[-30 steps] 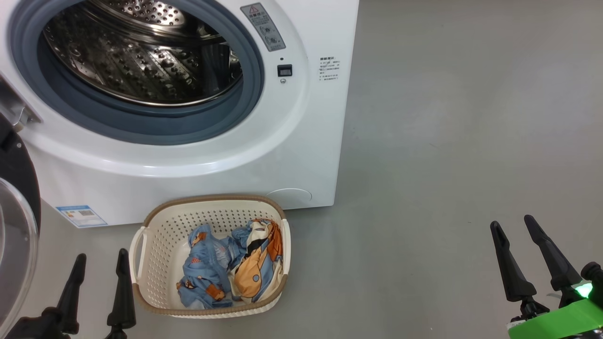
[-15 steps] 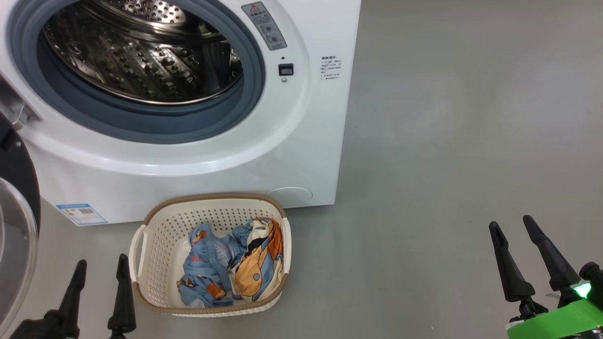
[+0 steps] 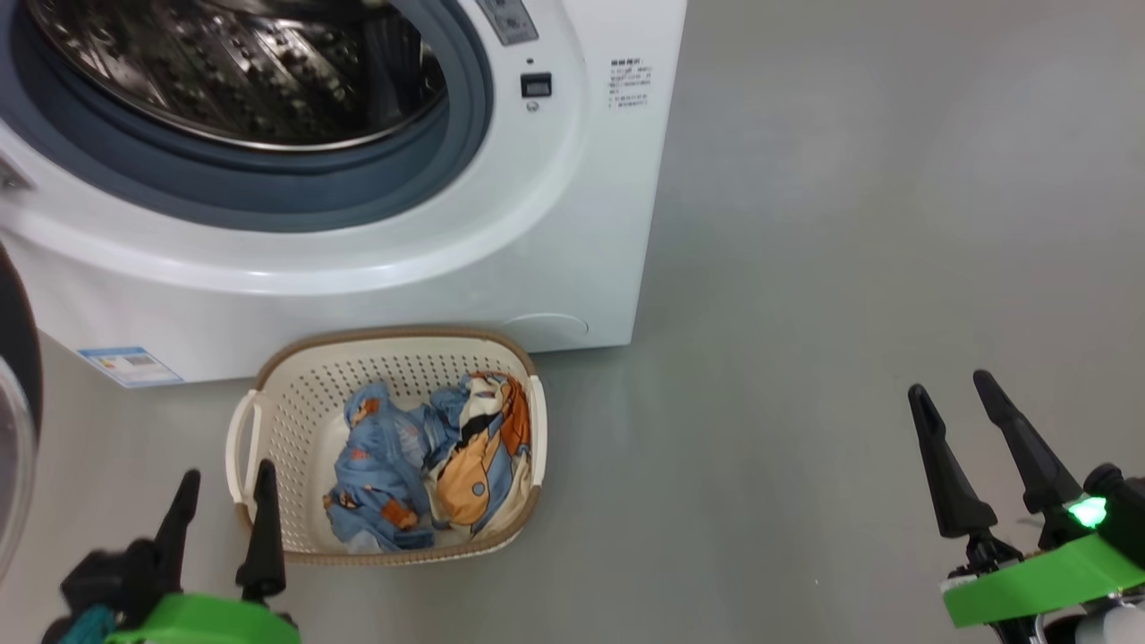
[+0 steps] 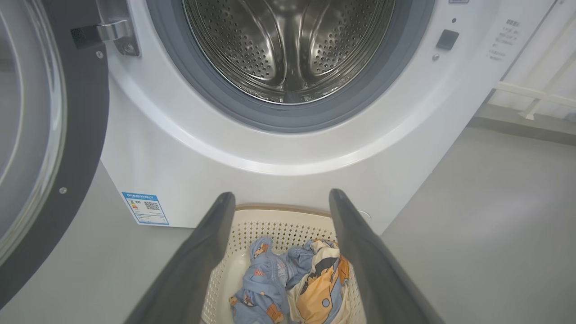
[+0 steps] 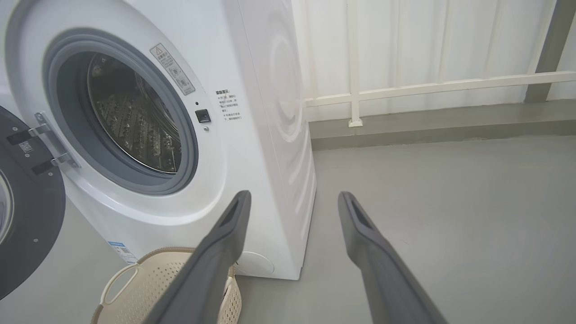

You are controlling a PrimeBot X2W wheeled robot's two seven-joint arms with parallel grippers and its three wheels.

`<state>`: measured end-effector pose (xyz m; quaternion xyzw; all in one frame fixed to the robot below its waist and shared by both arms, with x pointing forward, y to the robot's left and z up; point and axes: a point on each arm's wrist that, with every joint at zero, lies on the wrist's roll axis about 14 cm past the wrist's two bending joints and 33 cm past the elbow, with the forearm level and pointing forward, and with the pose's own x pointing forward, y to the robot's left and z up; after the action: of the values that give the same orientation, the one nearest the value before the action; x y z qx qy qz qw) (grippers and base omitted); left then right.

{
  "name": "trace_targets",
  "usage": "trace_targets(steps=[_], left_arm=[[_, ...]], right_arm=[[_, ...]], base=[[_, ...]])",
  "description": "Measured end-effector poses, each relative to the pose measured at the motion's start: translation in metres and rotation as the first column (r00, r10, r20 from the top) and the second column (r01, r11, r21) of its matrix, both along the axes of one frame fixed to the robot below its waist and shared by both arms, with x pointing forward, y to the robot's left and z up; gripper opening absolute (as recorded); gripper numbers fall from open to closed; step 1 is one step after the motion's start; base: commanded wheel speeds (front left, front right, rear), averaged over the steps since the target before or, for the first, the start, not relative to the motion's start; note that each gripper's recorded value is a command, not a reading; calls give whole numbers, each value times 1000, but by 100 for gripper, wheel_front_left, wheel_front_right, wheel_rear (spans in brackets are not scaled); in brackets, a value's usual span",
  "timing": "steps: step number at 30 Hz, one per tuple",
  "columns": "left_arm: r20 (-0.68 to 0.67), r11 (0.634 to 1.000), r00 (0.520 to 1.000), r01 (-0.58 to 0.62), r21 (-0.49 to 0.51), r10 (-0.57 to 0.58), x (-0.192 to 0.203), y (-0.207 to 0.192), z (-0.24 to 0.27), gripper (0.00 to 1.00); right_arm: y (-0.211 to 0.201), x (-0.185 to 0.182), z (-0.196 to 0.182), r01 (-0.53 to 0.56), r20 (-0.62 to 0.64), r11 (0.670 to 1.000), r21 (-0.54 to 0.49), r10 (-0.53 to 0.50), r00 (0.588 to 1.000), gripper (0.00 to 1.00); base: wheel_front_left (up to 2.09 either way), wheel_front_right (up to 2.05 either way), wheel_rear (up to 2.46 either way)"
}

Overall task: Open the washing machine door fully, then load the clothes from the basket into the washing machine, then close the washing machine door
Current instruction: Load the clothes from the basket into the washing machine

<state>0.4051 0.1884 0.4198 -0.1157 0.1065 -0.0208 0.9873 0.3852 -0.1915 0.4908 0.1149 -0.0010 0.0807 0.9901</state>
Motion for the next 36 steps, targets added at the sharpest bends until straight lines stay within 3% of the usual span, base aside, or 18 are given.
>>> trace_targets(steps=[12, 24, 29, 36], left_arm=[[-197, 989, 971, 144, 44, -133, 42, -24, -64, 100], [-448, 948, 843, 316, -36, -298, 58, -75, -137, 100], [-533, 930, 777, 363, -54, -335, 59, -82, -165, 100], [-589, 916, 729, 399, -47, -349, 73, -81, -193, 100]], right_arm=[[8, 27, -15, -13, -23, 1000, 8, 13, 1000, 100], [14, 54, -39, -14, -63, 1000, 19, 15, 998, 100], [15, 67, -44, -10, -62, 1000, 22, 11, 998, 100], [15, 82, -44, -12, -40, 1000, -9, 11, 999, 100]], base=[[0, 0, 0], [0, 0, 0], [0, 0, 0], [0, 0, 0]])
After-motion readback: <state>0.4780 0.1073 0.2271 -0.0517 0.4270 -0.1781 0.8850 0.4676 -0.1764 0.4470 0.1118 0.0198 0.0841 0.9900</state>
